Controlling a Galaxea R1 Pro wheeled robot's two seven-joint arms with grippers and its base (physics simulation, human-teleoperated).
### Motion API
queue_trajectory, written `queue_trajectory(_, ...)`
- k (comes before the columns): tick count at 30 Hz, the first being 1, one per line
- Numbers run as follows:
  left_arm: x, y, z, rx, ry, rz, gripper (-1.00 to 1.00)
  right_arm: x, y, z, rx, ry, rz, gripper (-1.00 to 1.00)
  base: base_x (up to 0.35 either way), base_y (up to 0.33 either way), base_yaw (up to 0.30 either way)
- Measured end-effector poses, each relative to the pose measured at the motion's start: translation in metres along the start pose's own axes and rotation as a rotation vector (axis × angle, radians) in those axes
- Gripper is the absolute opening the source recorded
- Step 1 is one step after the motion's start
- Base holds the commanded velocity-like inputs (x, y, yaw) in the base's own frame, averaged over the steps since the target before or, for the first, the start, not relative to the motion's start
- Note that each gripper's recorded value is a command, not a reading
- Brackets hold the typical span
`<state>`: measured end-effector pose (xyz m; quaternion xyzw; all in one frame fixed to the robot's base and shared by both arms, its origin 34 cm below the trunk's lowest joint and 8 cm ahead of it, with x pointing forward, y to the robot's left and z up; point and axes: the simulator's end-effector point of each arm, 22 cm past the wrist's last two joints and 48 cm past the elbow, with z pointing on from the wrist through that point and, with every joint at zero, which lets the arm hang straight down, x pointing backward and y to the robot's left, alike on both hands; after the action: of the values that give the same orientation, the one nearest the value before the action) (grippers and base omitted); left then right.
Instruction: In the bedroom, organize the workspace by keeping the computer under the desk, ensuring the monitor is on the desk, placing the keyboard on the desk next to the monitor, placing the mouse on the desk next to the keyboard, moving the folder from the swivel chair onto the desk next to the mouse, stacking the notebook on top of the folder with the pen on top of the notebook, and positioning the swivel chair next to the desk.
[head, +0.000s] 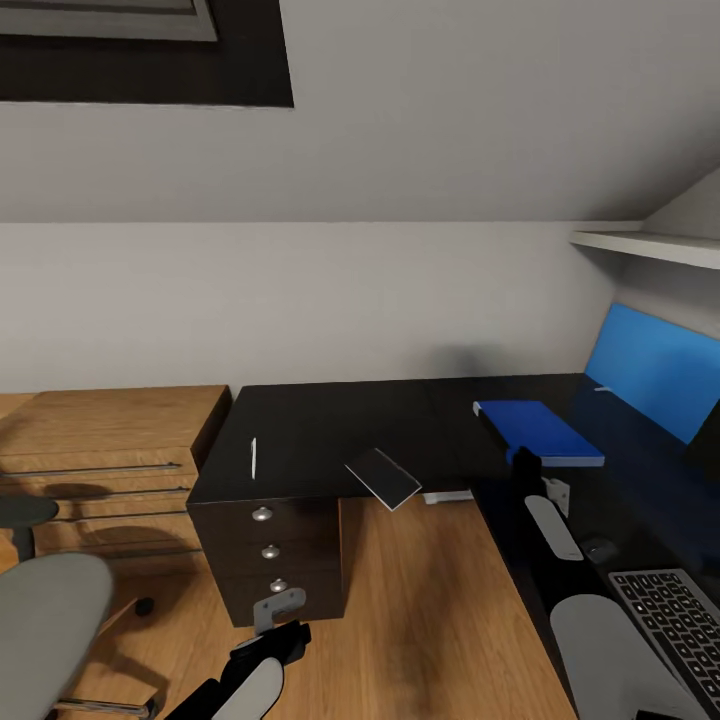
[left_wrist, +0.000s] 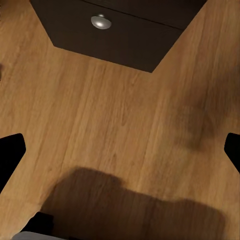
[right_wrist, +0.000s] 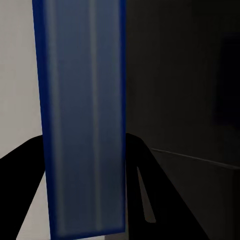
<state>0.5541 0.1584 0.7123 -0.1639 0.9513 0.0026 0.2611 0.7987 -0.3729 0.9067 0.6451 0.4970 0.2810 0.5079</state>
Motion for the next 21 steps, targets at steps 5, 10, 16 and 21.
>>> queue_trajectory(5, 0.000, -0.001, 0.000, 0.001, 0.000, 0.001, 1.00, 0.001, 0.000, 0.000, -0.001, 0.000, 0.002, -1.00, 0.000, 0.000, 0.000)
queue_trajectory(10, 0.004, -0.001, 0.006, 0.002, 0.001, 0.001, 1.00, 0.001, -0.006, 0.002, -0.002, -0.002, 0.000, -1.00, 0.000, 0.000, 0.000)
queue_trajectory(16, 0.007, -0.001, 0.011, 0.002, 0.001, 0.001, 1.00, 0.002, -0.011, 0.005, -0.004, -0.002, -0.001, -1.00, 0.000, 0.000, 0.000)
queue_trajectory(21, 0.007, -0.001, 0.011, 0.002, 0.001, 0.001, 1.00, 0.002, -0.012, 0.005, -0.002, -0.002, 0.000, -1.00, 0.000, 0.000, 0.000)
